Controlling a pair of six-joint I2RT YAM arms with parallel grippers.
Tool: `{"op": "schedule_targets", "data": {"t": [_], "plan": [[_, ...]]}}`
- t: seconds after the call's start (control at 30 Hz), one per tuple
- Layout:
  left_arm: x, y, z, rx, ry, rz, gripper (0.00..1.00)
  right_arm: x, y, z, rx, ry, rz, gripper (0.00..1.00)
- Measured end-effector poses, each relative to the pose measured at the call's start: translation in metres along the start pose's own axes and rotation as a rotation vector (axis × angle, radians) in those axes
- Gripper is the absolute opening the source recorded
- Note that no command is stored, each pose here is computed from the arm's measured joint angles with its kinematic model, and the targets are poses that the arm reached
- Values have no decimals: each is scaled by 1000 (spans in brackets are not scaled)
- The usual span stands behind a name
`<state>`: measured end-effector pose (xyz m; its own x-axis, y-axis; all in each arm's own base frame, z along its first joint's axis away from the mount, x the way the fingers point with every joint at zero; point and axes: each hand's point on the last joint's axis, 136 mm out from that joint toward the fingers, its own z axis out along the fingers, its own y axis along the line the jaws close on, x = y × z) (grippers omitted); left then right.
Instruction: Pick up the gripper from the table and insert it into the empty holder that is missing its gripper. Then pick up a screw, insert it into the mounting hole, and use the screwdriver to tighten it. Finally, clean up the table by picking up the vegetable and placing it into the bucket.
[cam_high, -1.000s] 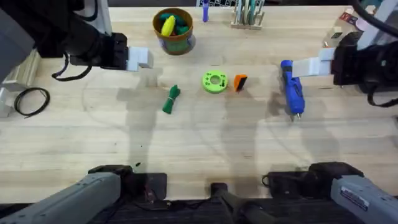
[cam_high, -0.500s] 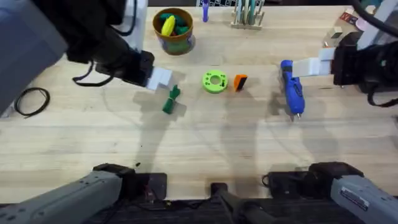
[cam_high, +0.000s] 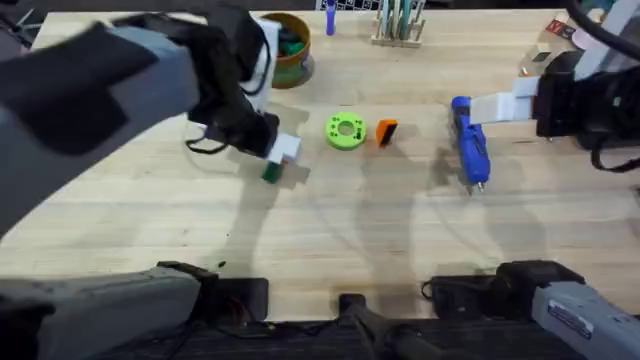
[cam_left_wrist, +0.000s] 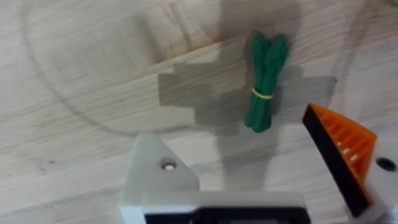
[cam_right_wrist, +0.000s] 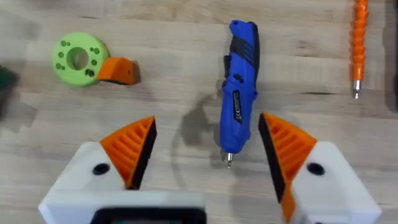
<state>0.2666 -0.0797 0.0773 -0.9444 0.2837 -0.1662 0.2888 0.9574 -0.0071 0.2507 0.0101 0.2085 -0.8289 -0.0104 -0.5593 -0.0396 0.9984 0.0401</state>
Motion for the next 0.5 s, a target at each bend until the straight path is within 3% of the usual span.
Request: {"op": "schedule_targets", "data": {"t": [0.3, 0.43, 0.47, 0.5], "plan": [[1, -2, 43, 6, 84, 15, 971, 0, 0, 0, 0, 0, 0, 992], [-1, -6, 49, 29, 86, 23, 849, 0, 0, 0, 0, 0, 0, 991], [-2, -7, 49, 36, 83, 24, 774, 0, 0, 0, 0, 0, 0, 991], [-3, -8, 49, 44, 79, 26, 623, 0, 0, 0, 0, 0, 0, 992]]}}
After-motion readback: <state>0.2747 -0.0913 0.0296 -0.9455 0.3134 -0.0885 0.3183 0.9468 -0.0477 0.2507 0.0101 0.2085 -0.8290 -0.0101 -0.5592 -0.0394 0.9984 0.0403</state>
